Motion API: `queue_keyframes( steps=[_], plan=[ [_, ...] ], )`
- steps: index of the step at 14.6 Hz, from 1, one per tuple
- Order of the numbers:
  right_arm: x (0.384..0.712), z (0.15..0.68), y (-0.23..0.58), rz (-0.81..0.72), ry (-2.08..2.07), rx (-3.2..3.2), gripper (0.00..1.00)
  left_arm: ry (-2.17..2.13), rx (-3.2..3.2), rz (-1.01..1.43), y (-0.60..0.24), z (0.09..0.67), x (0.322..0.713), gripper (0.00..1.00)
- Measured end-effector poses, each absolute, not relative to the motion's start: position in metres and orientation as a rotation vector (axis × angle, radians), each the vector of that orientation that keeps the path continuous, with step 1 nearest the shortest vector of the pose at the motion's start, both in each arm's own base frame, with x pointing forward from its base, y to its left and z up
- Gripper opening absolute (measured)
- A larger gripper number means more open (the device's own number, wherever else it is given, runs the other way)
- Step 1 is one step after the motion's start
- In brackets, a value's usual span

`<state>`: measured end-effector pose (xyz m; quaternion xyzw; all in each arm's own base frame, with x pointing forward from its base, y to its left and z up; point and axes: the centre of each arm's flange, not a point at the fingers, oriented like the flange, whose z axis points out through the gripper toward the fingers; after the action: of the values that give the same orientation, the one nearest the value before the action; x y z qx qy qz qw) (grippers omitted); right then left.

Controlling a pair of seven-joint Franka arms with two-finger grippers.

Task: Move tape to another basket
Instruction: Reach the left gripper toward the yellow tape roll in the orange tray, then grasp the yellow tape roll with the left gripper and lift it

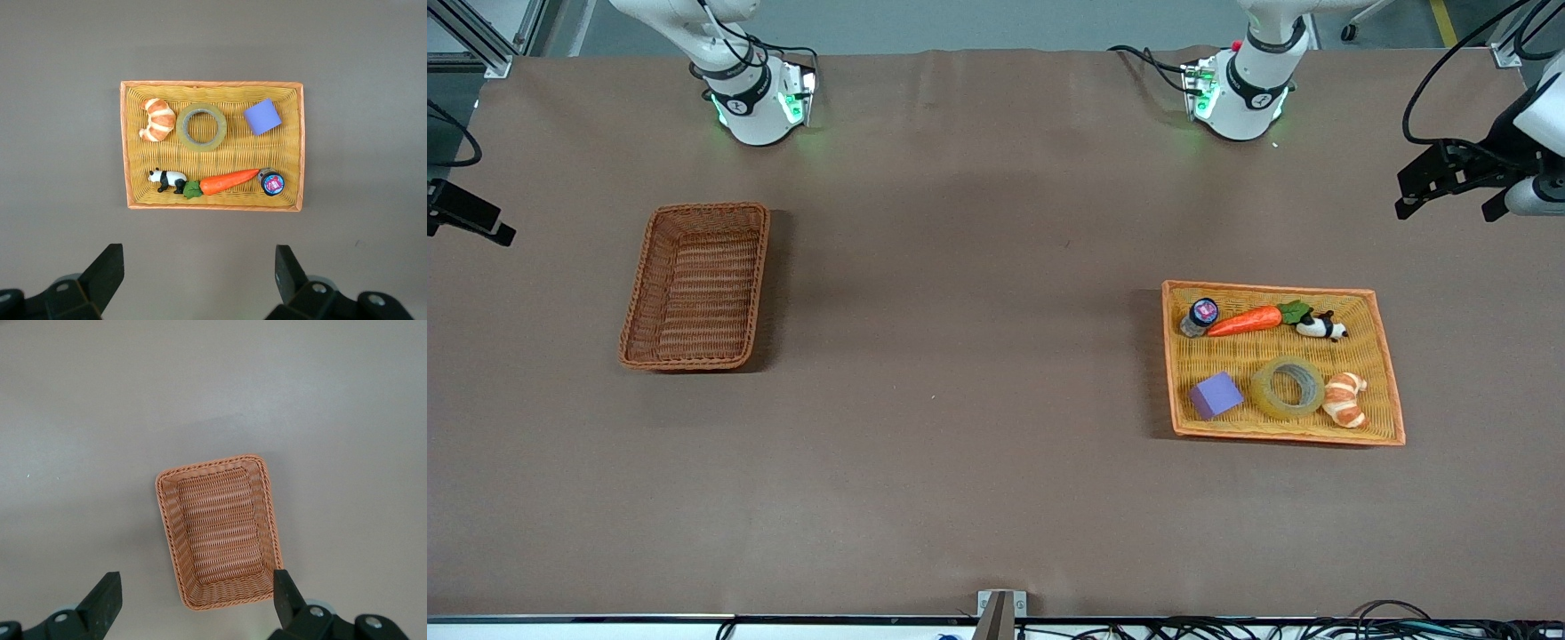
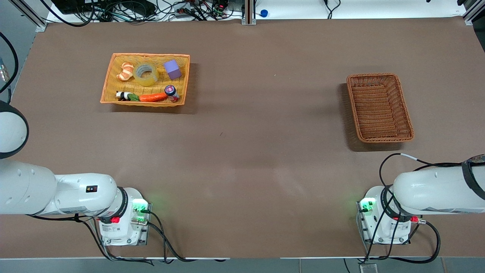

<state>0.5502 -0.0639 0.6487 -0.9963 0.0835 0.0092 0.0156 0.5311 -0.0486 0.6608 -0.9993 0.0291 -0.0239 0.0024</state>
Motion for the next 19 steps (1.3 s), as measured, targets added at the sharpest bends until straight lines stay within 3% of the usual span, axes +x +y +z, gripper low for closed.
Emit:
queue_keyframes(
  steps=[8, 13, 19],
  plan=[
    [0.550, 0.648, -0.064, 0.030, 0.261, -3.099, 1.00, 0.076, -3.129, 0.014, -0.041, 0.631, 0.546, 1.00],
    [0.550, 0.648, -0.064, 0.033, 0.257, -3.099, 1.00, -0.008, -3.090, 0.025, 0.005, 0.499, 0.584, 1.00],
    [0.550, 0.647, -0.065, 0.034, 0.208, -3.102, 1.00, -0.024, -3.119, 0.021, 0.020, 0.338, 0.587, 1.00]
  ],
)
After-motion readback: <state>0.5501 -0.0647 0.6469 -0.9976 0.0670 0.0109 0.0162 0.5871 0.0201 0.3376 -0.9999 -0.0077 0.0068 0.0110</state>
